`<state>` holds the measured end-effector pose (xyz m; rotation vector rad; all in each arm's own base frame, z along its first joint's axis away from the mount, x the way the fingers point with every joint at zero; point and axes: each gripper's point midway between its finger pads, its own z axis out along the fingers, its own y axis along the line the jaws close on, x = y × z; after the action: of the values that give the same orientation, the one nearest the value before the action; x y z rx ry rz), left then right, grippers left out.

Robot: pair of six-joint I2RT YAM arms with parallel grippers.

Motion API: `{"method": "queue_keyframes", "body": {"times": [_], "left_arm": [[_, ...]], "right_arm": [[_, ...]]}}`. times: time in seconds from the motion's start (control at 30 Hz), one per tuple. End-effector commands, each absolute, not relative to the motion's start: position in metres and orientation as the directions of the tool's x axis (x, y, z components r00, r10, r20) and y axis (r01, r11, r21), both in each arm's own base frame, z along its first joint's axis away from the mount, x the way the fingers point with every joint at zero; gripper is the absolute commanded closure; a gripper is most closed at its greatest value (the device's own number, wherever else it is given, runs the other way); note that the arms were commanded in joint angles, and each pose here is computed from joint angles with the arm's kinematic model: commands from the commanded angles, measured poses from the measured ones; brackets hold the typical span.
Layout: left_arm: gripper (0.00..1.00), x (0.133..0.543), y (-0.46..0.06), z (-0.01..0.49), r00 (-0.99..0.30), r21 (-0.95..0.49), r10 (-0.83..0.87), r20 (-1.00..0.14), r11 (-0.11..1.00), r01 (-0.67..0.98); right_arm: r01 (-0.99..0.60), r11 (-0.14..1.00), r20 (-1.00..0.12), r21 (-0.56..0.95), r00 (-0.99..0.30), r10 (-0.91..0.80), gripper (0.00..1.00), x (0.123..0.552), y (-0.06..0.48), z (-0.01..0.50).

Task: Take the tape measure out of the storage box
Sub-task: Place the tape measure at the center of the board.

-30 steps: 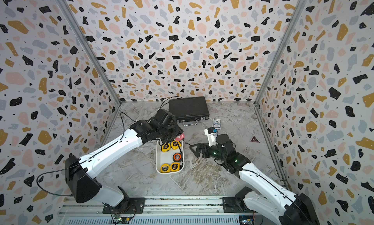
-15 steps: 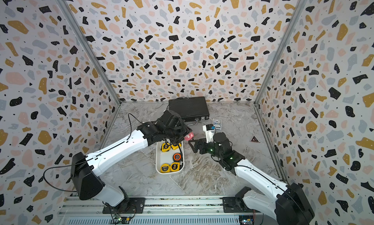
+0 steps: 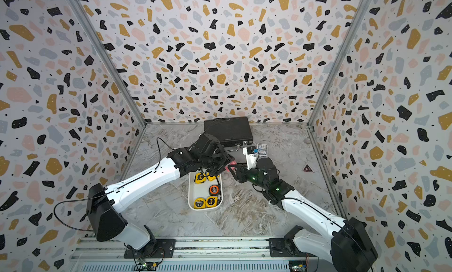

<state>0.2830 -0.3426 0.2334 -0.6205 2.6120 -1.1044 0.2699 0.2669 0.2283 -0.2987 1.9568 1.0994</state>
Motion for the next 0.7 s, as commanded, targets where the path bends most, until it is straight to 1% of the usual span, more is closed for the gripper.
{"method": "queue_keyframes", "body": {"times": [0.0, 0.07, 0.13, 0.23, 0.27, 0.3, 0.4, 0.47, 0.5, 0.57, 0.67], "left_arm": [[1.00, 0.281, -0.354, 0.248, -0.892, -0.771, -0.450, -0.038, 0.581, -0.260], [1.00, 0.281, -0.354, 0.247, -0.891, -0.775, -0.453, -0.034, 0.574, -0.263], [1.00, 0.281, -0.353, 0.245, -0.889, -0.773, -0.457, -0.033, 0.576, -0.267], [1.00, 0.281, -0.352, 0.242, -0.888, -0.771, -0.458, -0.038, 0.579, -0.266], [0.91, 0.280, -0.352, 0.242, -0.888, -0.771, -0.458, -0.038, 0.579, -0.266], [0.77, 0.280, -0.351, 0.242, -0.888, -0.772, -0.457, -0.043, 0.579, -0.261], [0.27, 0.282, -0.344, 0.242, -0.883, -0.758, -0.462, -0.078, 0.603, -0.248], [0.02, 0.281, -0.334, 0.242, -0.880, -0.733, -0.458, -0.125, 0.641, -0.229], [0.00, 0.280, -0.326, 0.241, -0.878, -0.710, -0.454, -0.150, 0.668, -0.223], [0.00, 0.277, -0.314, 0.238, -0.880, -0.668, -0.431, -0.200, 0.717, -0.199], [0.00, 0.271, -0.294, 0.227, -0.889, -0.607, -0.394, -0.232, 0.773, -0.184]], "right_arm": [[-0.573, 0.584, -0.789, 0.575, -0.576, 0.212, 0.65, 0.276, 0.267, 0.246], [-0.575, 0.584, -0.792, 0.573, -0.573, 0.213, 0.76, 0.275, 0.266, 0.247], [-0.571, 0.587, -0.791, 0.575, -0.571, 0.219, 0.84, 0.275, 0.265, 0.248], [-0.563, 0.591, -0.787, 0.578, -0.575, 0.222, 0.91, 0.275, 0.263, 0.248], [-0.559, 0.593, -0.785, 0.579, -0.579, 0.221, 0.93, 0.274, 0.262, 0.248], [-0.552, 0.600, -0.783, 0.580, -0.581, 0.222, 0.94, 0.274, 0.260, 0.247], [-0.524, 0.614, -0.767, 0.590, -0.600, 0.225, 0.96, 0.276, 0.254, 0.239], [-0.491, 0.622, -0.744, 0.610, -0.624, 0.238, 0.96, 0.280, 0.246, 0.232], [-0.465, 0.624, -0.726, 0.628, -0.639, 0.255, 0.96, 0.283, 0.240, 0.227], [-0.410, 0.625, -0.683, 0.665, -0.672, 0.286, 0.96, 0.291, 0.227, 0.217], [-0.309, 0.631, -0.598, 0.712, -0.737, 0.315, 0.96, 0.305, 0.207, 0.192]]}}
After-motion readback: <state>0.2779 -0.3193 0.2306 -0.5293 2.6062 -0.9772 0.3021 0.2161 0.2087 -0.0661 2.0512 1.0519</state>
